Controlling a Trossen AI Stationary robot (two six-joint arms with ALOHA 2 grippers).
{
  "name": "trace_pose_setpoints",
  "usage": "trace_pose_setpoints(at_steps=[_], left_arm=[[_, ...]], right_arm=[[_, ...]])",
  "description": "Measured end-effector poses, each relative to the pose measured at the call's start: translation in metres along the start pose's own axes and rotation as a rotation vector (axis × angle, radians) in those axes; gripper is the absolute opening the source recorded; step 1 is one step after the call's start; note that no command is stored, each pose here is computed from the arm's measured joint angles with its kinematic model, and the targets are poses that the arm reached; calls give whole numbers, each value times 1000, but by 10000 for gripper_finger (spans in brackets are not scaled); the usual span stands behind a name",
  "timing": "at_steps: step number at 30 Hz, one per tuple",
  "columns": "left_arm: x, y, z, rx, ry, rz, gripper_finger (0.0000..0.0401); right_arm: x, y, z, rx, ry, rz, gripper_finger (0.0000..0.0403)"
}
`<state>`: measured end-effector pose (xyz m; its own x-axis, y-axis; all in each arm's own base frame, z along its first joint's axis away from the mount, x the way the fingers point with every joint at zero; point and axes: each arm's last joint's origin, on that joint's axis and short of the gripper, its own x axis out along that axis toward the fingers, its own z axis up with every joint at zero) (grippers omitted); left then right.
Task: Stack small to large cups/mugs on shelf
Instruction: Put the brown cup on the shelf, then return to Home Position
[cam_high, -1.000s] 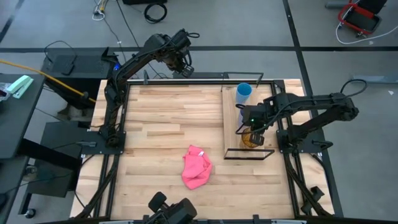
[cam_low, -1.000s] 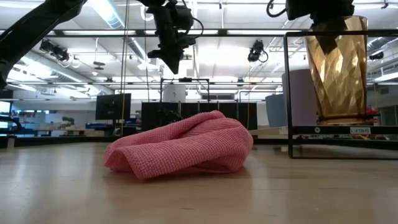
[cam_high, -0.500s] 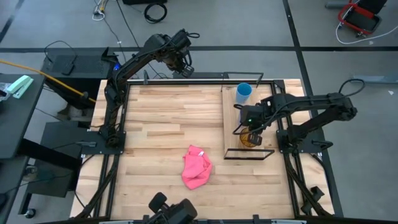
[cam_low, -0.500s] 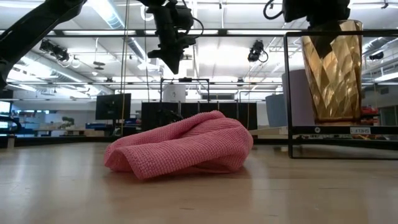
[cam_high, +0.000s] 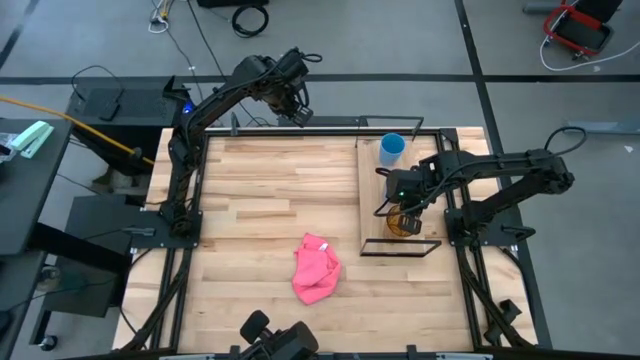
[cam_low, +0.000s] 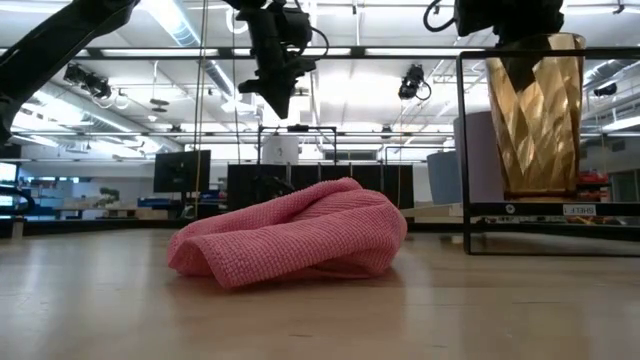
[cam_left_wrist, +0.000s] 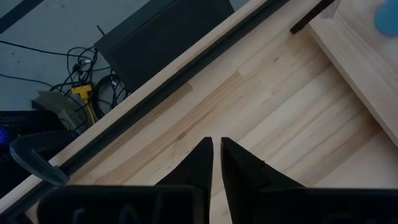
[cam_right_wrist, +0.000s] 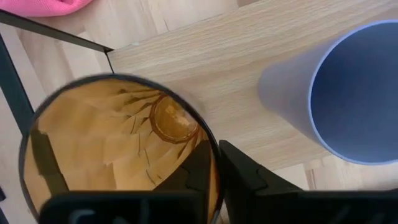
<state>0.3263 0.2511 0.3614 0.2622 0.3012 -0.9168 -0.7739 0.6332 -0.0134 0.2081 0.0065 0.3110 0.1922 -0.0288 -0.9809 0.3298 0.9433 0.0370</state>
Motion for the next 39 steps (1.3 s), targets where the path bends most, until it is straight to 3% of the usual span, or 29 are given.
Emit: trace_pose_setpoints(at_steps=[9,22,39], left_arm=[[0,0,-1,1,7,1,35],[0,0,-1,-2,7,2,40],[0,-4,0,-28,-8,-6,33]], right_arm=[[0,0,0,21,-1,0,83],[-12,-4,-9,53,-50,20,103],[-63,-26,-61,152,-290,142,103]])
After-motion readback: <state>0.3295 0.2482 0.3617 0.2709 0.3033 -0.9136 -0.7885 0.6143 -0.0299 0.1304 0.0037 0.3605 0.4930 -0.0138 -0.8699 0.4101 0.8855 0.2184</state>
